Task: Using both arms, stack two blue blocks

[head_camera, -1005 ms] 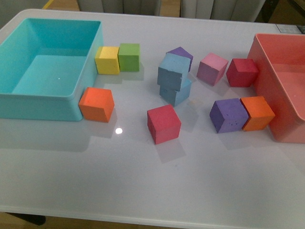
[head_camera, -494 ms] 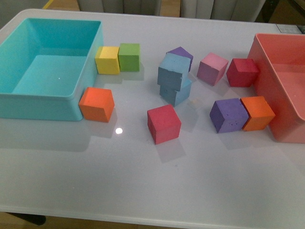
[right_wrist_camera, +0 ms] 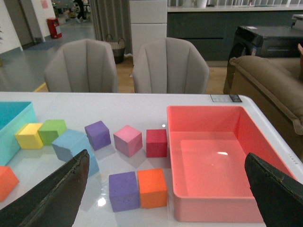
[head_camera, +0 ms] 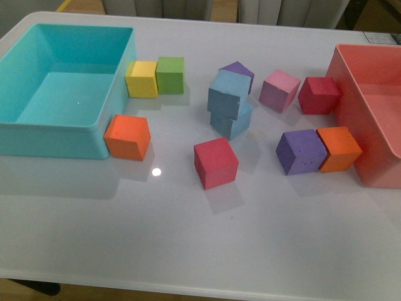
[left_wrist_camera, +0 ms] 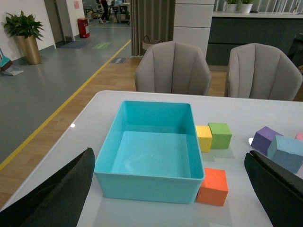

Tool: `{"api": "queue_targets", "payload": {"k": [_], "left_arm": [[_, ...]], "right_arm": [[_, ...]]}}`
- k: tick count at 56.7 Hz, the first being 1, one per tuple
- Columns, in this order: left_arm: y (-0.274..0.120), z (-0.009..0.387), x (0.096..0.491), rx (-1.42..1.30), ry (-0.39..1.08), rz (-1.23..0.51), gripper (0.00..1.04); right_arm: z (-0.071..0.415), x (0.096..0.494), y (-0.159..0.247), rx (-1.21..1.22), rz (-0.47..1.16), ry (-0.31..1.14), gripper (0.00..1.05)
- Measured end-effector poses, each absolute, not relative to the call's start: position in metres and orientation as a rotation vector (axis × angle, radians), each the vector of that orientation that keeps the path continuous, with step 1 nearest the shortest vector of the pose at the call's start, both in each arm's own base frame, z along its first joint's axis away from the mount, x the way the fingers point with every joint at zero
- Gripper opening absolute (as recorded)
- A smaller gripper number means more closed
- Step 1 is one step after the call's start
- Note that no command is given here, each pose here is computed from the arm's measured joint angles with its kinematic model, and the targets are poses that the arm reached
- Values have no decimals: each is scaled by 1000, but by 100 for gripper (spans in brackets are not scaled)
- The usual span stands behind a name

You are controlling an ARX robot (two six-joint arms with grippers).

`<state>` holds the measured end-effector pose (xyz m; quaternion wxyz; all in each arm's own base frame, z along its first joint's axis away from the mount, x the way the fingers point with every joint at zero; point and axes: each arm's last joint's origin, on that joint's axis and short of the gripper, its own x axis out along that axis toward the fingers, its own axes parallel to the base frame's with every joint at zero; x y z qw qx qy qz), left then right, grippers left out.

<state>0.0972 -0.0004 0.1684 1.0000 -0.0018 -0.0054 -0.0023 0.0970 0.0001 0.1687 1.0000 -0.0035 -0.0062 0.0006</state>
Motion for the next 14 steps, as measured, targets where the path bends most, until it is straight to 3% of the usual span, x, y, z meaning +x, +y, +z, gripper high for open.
{"api": "queue_targets", "payload": {"k": [14], "left_arm": [[0, 168, 97, -4, -11, -5, 96]], "right_arm": [[169, 97, 0, -7, 1, -12, 96]]}}
